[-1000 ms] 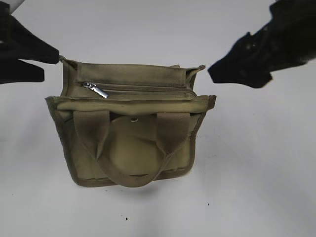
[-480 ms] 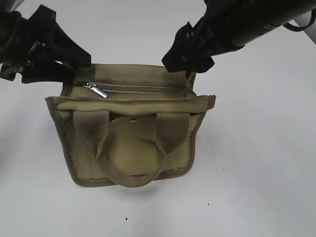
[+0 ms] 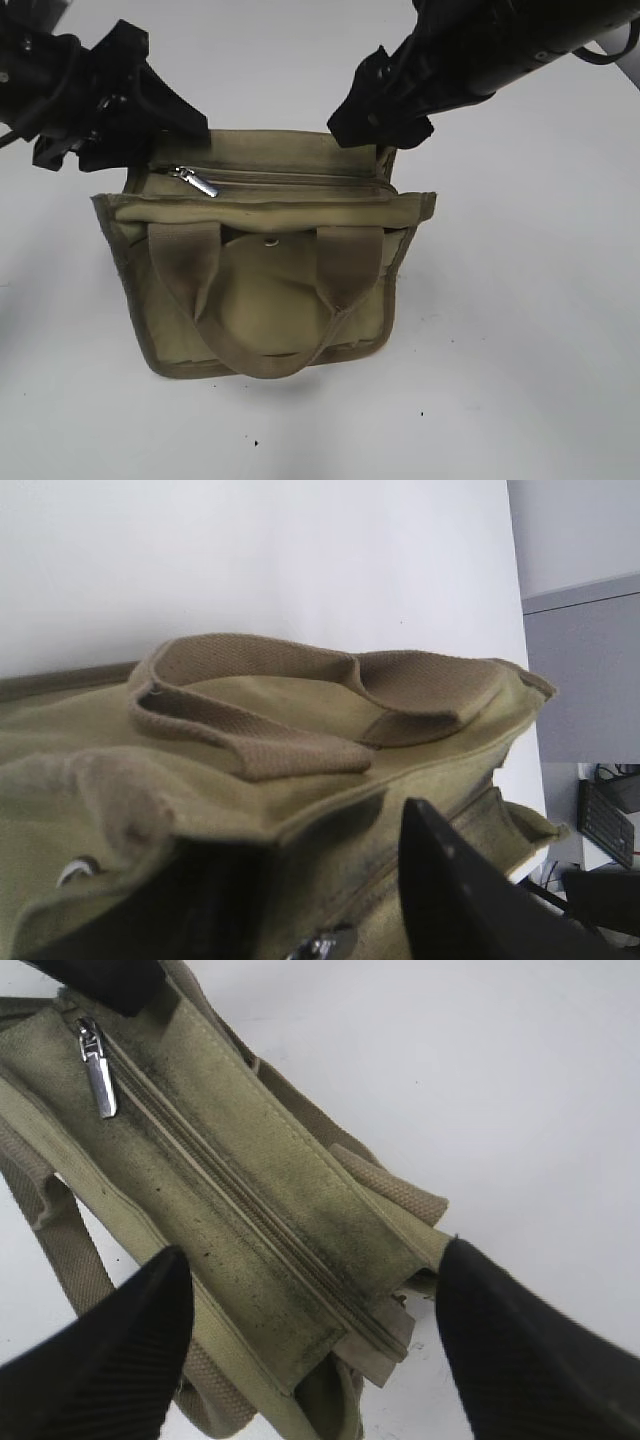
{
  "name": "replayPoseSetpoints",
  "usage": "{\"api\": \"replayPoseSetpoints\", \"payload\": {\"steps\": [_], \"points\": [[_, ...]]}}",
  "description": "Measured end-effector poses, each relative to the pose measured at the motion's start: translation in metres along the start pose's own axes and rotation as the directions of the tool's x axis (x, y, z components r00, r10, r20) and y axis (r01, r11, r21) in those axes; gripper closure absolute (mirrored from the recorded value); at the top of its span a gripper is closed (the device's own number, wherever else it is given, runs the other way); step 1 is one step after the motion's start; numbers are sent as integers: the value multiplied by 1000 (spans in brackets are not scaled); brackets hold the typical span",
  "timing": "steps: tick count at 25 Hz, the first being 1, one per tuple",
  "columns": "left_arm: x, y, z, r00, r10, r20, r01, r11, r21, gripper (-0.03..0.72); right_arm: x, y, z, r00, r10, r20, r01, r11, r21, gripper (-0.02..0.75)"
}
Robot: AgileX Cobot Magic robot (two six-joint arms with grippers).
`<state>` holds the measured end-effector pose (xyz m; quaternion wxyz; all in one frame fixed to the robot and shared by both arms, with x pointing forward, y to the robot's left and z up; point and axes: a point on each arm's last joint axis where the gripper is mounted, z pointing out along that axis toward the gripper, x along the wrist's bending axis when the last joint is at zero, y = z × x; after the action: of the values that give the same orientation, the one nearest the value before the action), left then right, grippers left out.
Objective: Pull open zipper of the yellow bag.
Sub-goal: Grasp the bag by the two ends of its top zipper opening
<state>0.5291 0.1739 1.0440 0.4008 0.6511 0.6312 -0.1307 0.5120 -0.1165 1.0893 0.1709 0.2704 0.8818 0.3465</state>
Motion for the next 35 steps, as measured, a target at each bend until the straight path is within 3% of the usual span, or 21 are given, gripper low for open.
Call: {"api": "replayPoseSetpoints", "payload": {"steps": [4, 7, 10, 13, 17, 21, 28, 35], "points": [[1, 1, 6, 999, -29, 15, 29, 1000, 4, 465, 4, 1, 1, 1000, -25, -9, 25, 1000, 0, 151], [0, 0, 5, 999, -31, 21, 31, 999, 8, 545, 20, 6, 3, 989, -142, -44, 142, 990, -10, 151], [-1, -2, 5, 999, -32, 28, 31, 999, 28, 564, 38, 12, 5, 963, -260, -69, 258, 965, -41, 151], [-3, -4, 5, 998, -42, 46, 39, 998, 49, 571, 44, 19, 6, 954, -297, -37, 292, 952, -95, 155], [-4, -4, 5, 997, -51, 56, 47, 997, 58, 591, 43, 21, 22, 960, -281, -22, 277, 954, -111, 228], [-5, -5, 5, 996, -55, 66, 50, 996, 70, 671, 44, 16, 42, 966, -257, -43, 252, 964, -89, 272], [-8, -7, 5, 992, -73, 99, 64, 994, 91, 672, 59, 23, 48, 959, -282, -39, 274, 951, -141, 279], [-9, -7, 5, 990, -84, 113, 74, 993, 89, 673, 61, 14, 73, 956, -286, -62, 280, 956, -93, 281]]}}
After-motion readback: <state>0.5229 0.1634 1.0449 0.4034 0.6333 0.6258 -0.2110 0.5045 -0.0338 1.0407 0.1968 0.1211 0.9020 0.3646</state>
